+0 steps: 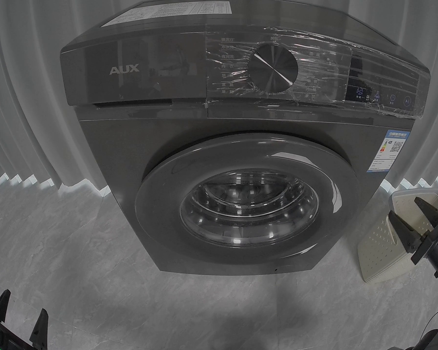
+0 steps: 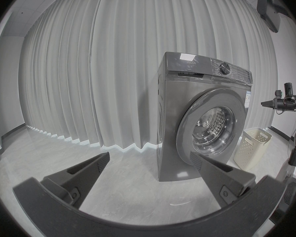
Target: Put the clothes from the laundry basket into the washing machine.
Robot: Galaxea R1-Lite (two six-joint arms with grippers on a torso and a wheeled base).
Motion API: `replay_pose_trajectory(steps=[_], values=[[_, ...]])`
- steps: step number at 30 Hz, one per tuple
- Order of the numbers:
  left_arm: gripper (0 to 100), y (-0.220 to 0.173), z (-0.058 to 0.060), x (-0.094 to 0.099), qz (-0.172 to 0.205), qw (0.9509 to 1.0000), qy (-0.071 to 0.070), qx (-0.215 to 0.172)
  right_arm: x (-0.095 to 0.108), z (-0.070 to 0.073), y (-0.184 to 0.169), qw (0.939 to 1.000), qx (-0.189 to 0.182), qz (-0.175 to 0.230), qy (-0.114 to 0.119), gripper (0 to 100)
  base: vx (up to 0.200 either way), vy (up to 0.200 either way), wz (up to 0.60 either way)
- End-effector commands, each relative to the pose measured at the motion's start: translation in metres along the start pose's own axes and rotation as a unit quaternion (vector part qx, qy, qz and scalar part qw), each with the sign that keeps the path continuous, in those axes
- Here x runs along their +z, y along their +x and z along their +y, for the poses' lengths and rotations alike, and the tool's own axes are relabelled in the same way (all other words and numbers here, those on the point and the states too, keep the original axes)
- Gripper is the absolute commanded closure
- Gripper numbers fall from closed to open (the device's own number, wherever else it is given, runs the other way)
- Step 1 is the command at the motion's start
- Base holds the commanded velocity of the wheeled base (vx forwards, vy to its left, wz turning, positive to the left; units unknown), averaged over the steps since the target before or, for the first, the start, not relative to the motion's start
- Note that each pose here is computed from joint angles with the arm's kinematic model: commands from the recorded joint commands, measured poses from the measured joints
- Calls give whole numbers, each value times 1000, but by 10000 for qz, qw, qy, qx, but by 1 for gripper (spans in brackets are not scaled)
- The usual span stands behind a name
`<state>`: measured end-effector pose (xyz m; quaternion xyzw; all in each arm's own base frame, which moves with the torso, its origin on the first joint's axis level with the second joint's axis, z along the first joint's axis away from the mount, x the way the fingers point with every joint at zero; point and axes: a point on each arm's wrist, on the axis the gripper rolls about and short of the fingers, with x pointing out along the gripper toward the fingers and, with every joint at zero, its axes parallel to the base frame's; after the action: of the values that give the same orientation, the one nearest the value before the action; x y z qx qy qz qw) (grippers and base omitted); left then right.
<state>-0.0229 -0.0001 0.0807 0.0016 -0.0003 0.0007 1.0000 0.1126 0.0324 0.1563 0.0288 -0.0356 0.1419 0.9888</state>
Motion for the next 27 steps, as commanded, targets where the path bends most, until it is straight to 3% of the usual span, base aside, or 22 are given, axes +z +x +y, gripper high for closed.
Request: replay_pose_trajectory(steps=[1,7,13,20,27], values=[[0,0,0,-5,3,10000,-1,0,9,-7,-31,9983,-329,-461,-162,0,0,0,0],[0,0,0,-5,3,10000,-1,0,3,-5,-67,9977,-465,-407,-283,0,0,0,0],[0,0,0,-5,3,10000,-1,0,-6,-2,-96,9957,-588,-593,-397,0,0,0,0],[0,0,0,-5,11,10000,-1,0,-16,5,-119,9919,-692,-819,-683,0,0,0,0],[0,0,0,-5,11,10000,-1,0,-33,10,-135,9934,-485,-794,-665,0,0,0,0]])
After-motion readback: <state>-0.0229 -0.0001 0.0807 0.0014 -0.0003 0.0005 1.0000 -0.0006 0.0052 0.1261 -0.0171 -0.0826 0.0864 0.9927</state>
